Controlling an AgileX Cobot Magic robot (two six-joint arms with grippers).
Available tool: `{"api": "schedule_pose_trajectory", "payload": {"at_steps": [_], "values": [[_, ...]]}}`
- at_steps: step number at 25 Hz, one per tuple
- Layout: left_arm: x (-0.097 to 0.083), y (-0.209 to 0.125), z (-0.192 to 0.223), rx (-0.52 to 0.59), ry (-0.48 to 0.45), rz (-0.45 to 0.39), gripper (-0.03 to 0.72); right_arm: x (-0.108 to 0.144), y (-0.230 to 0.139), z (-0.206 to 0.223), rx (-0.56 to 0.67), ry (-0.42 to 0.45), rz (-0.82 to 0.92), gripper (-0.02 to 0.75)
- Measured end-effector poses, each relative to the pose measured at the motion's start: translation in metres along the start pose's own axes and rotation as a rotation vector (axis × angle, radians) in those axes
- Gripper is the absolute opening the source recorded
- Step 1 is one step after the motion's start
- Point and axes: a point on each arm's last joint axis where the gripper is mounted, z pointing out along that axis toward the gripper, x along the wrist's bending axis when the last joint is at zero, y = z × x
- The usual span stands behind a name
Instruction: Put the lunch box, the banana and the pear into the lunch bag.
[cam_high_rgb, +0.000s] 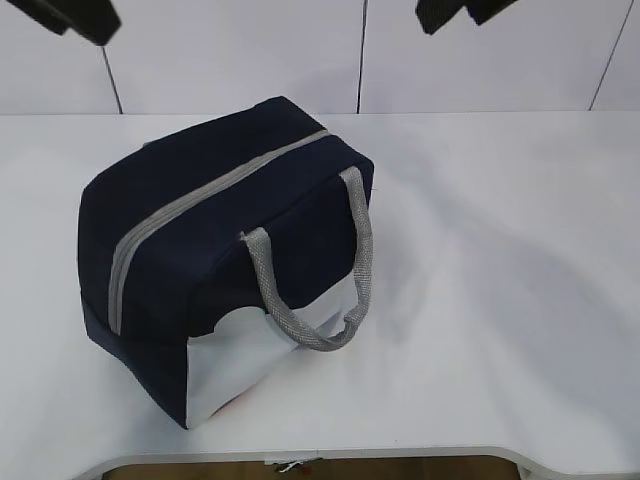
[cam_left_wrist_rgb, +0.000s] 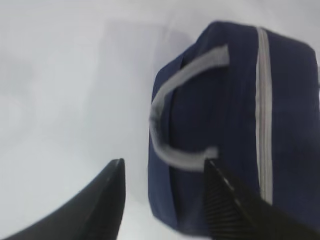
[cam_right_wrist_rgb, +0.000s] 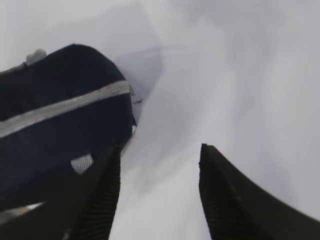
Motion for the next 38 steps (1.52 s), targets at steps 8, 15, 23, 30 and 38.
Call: {"api": "schedule_pose_trajectory", "payload": {"at_steps": [8,15,23,30,38], "values": [[-0.018,-0.06,-0.08,-0.099,0.066,0.03,0.373,0.004,-0.069,-0.064,-0.011,0.0,-0.007,0.391],[-0.035,-0.118,-0.135,-0.229,0.094,0.048,0.357,0.006,-0.13,-0.1,-0.041,0.0,-0.013,0.366],[-0.052,-0.2,-0.168,-0.346,0.135,0.067,0.323,0.008,-0.203,-0.126,-0.098,-0.001,-0.018,0.363],[-0.062,-0.264,-0.169,-0.422,0.148,0.076,0.317,0.008,-0.265,-0.14,-0.2,-0.002,-0.021,0.363],[-0.066,-0.31,-0.15,-0.445,0.152,0.079,0.286,0.008,-0.316,-0.128,-0.238,-0.002,-0.022,0.363]]}}
